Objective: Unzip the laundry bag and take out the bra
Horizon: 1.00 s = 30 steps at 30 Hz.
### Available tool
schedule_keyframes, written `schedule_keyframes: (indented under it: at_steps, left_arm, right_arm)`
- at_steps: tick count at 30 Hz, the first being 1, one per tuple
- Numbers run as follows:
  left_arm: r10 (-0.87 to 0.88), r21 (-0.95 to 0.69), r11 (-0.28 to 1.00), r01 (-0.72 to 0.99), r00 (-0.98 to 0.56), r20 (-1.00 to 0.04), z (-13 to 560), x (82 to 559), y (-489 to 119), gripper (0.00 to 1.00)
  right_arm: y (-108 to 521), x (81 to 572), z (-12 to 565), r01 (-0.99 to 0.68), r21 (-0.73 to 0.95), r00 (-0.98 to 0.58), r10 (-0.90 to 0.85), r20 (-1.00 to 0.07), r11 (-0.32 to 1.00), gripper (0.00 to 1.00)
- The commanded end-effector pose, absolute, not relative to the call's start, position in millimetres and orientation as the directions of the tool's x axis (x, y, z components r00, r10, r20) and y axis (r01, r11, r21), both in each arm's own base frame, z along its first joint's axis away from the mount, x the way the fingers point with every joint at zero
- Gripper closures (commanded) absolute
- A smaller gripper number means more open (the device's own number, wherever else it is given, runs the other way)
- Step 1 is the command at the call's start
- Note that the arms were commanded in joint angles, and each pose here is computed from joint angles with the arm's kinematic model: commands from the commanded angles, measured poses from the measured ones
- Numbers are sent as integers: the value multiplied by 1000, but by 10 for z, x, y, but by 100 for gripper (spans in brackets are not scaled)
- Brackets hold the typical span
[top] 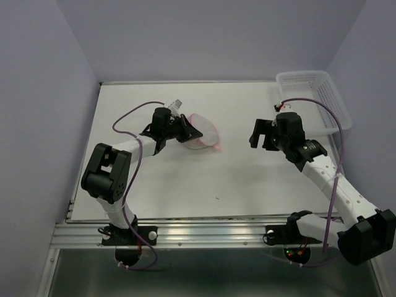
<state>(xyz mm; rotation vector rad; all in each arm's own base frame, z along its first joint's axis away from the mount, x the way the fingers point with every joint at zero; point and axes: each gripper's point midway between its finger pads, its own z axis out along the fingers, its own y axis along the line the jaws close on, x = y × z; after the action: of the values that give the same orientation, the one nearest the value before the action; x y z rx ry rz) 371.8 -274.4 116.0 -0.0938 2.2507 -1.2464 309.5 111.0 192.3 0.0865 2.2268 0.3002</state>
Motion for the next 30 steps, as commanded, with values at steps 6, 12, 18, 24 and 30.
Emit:
schedule_keyframes:
  at_steps: [6,12,18,24,30]
  left_arm:
    - [-478,-892,437,113,-811,-337,1777,3542,-2862,100]
    - [-528,-911,403,81,-793,-304,1927,3488,-2867,100]
    - [-548,-918,396,14,-799,-249,1868,3432,-2916,100]
    - [-558,-925,373,-67,-813,-166,1734,3377,-2934,100]
    - [-570,-928,357,-108,-812,-125,1746,3317,-2915,100]
  right_arm:
    - [1930,2909,1906,-287,373,-650,106,-752,883,0]
    - [2353,2793,1705,-321,491,-706,141,-694,810,0]
    - [2543,2776,1506,-284,507,-711,175,-681,814,0]
    - [2657,2871,1357,-277,520,-687,212,-695,808,2]
    - [2697,3012,1124,-243,495,-679,218,-701,834,8]
